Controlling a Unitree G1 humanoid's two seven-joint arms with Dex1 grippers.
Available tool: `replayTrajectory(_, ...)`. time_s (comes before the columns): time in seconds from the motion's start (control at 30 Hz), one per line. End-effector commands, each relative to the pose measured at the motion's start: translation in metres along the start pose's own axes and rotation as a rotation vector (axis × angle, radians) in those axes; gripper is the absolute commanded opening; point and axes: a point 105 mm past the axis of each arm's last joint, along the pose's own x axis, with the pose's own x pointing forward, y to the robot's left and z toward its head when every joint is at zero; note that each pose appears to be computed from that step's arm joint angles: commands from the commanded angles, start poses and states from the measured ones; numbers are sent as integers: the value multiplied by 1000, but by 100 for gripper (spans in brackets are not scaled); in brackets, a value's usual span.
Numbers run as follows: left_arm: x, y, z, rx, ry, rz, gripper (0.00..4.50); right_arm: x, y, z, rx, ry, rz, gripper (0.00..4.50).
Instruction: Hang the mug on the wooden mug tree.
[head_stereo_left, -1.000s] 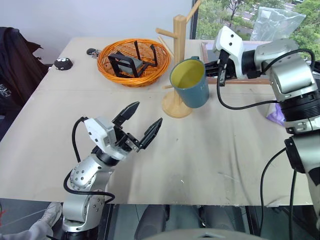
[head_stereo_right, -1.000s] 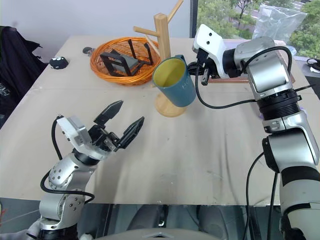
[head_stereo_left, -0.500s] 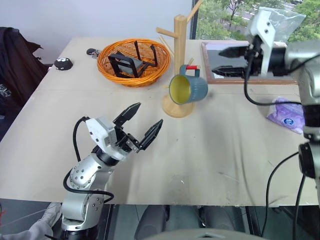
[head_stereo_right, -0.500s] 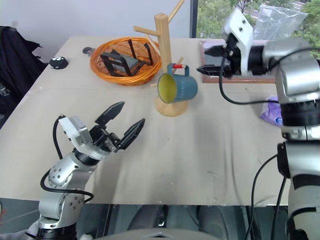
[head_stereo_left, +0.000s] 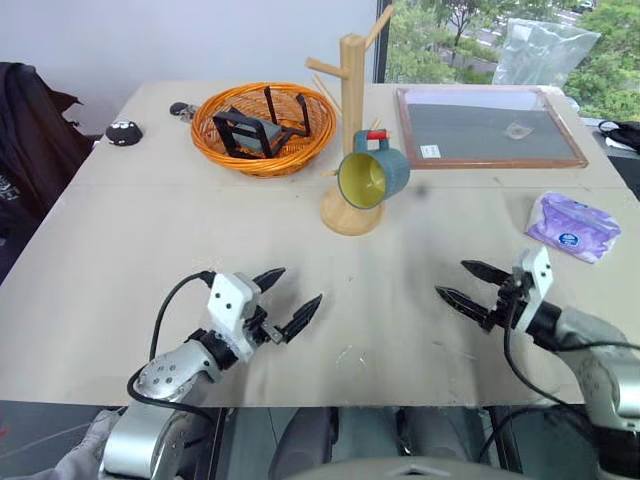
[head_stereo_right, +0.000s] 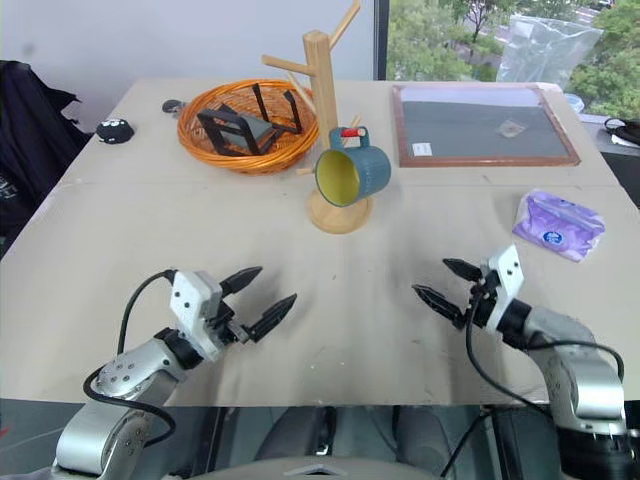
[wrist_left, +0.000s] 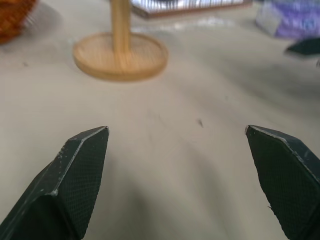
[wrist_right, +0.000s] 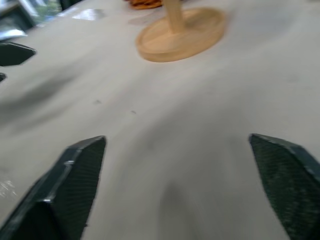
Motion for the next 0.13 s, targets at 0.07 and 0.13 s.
replayTrajectory(0.07,-10,4,-7,31,53,-20,450,-21,-7,-11,-107,-55,-139,446)
replayTrajectory(0.13,-12,6,-8,31,57,-30,450,-24,-7,-15,-97,-67,-158,446)
